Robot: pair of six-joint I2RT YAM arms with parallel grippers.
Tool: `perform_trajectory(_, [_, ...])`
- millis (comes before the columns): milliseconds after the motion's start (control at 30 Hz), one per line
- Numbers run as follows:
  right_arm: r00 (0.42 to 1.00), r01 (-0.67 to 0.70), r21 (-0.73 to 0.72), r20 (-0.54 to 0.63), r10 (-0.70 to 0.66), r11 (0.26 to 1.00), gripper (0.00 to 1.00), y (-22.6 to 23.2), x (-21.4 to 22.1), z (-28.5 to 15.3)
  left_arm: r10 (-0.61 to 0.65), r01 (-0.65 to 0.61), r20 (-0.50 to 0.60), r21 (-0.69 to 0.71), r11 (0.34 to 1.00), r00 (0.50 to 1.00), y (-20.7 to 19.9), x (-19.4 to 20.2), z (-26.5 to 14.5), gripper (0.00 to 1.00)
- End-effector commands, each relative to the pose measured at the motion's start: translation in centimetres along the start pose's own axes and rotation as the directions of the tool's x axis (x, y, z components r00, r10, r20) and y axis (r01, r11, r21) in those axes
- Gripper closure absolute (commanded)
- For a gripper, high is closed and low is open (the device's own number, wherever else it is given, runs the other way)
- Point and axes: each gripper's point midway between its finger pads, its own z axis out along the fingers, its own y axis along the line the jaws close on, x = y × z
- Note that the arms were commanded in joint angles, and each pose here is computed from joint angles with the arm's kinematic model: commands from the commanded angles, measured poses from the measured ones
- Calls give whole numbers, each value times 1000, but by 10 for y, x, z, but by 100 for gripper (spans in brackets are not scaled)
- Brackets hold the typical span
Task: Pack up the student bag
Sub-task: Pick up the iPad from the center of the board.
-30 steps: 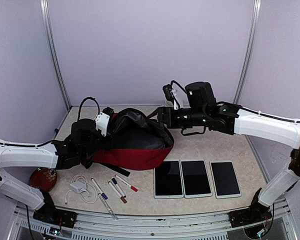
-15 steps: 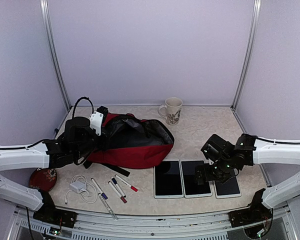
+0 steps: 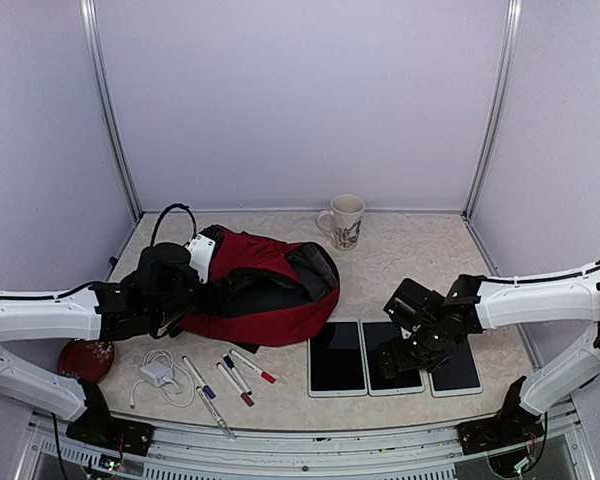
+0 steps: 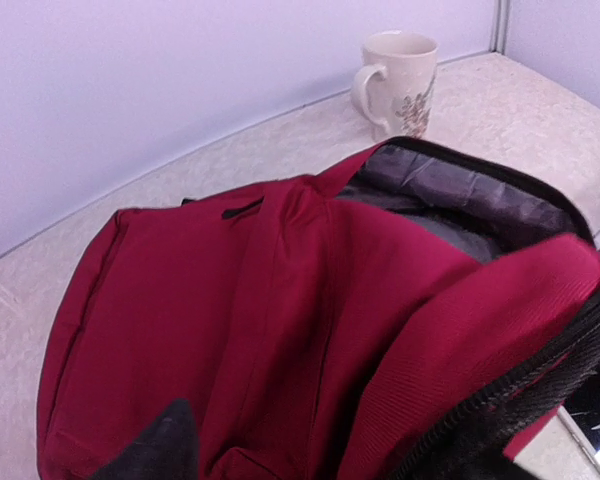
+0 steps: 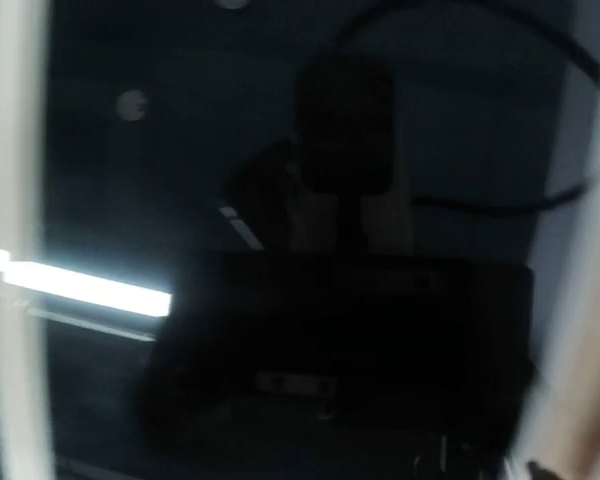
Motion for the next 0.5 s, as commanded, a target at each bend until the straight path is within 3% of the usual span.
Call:
perform_trajectory(0, [996, 84, -194, 58, -74, 977, 12, 51, -19, -10, 3, -14, 190, 60, 998, 982, -20, -52, -37, 13])
perform_trajectory(167, [995, 94, -325, 71, -74, 941, 32, 77, -20, -7, 44, -96, 303, 160, 982, 952, -59, -83, -83, 6])
perform_trajectory(333, [994, 107, -387, 67, -88, 916, 47, 93, -18, 2, 144, -218, 254, 295, 930, 956, -121, -54, -106, 6])
perform_trajectory(467, [993, 117, -396, 52, -104, 911, 53, 95, -10, 10, 175, -251, 209, 429, 868, 962, -166, -16, -114, 21])
